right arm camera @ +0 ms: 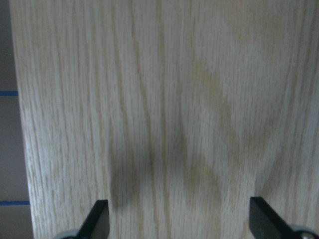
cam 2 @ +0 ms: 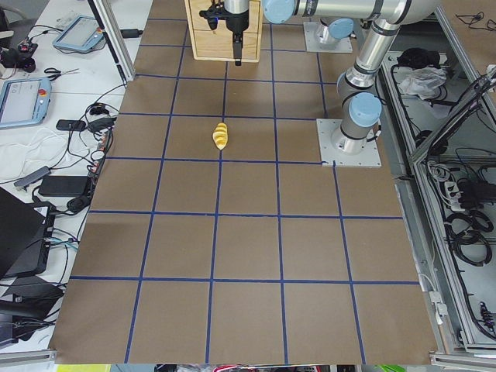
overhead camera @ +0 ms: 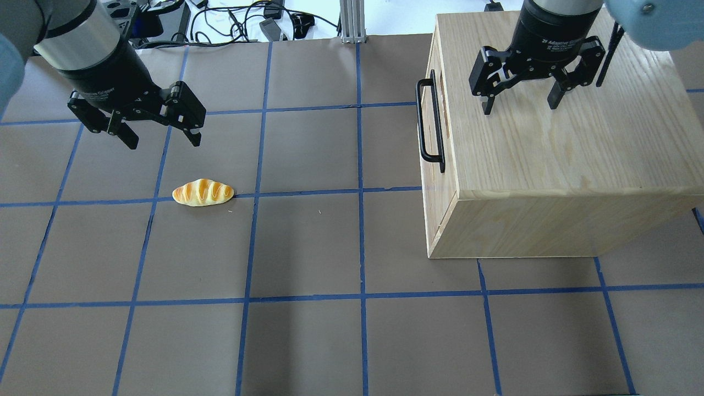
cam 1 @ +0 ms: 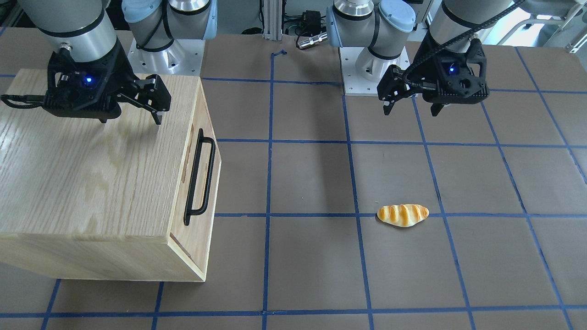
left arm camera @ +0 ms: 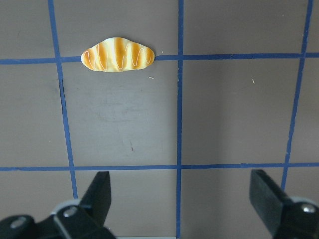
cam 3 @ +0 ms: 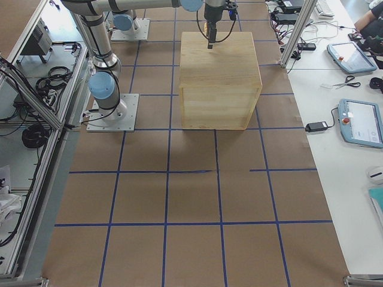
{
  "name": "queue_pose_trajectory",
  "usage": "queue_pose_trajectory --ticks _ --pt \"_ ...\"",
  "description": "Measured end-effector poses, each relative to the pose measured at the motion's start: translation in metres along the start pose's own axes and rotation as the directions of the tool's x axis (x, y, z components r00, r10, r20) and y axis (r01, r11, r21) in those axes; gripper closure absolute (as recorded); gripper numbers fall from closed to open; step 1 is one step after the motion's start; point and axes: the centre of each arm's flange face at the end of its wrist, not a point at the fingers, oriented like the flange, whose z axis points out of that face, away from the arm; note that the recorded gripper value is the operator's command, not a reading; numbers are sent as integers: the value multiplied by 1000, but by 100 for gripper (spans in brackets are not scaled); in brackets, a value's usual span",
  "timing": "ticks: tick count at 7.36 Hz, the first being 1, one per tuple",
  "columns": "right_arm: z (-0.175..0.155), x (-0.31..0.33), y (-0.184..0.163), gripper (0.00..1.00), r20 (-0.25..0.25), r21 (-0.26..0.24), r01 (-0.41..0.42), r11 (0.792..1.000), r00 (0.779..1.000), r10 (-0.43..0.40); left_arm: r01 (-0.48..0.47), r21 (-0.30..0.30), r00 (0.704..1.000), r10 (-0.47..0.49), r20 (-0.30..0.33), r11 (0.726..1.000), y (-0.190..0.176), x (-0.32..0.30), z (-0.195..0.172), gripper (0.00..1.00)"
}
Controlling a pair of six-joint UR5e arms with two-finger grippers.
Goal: Open upper drawer
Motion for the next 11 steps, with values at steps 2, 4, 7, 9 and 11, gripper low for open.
queue_pose_trajectory --ticks 2,4,7,9,11 --pt "0 0 0 0 0 1 0 1000 1000 0 9 -2 1000 -9 -2 1000 -3 0 0 0" --pt "0 0 0 0 0 1 1 1000 1000 -1 13 -7 1000 -13 -5 1000 -8 0 5 0" --pt "0 0 0 0 0 1 1 1000 1000 -1 -4 54 1000 5 -22 999 -20 12 6 0" --pt "0 0 0 0 0 1 1 1000 1000 -1 6 82 997 0 -72 997 -26 30 9 0" --pt "0 0 0 0 0 1 1 1000 1000 -1 -3 101 996 12 -91 995 -33 59 17 0"
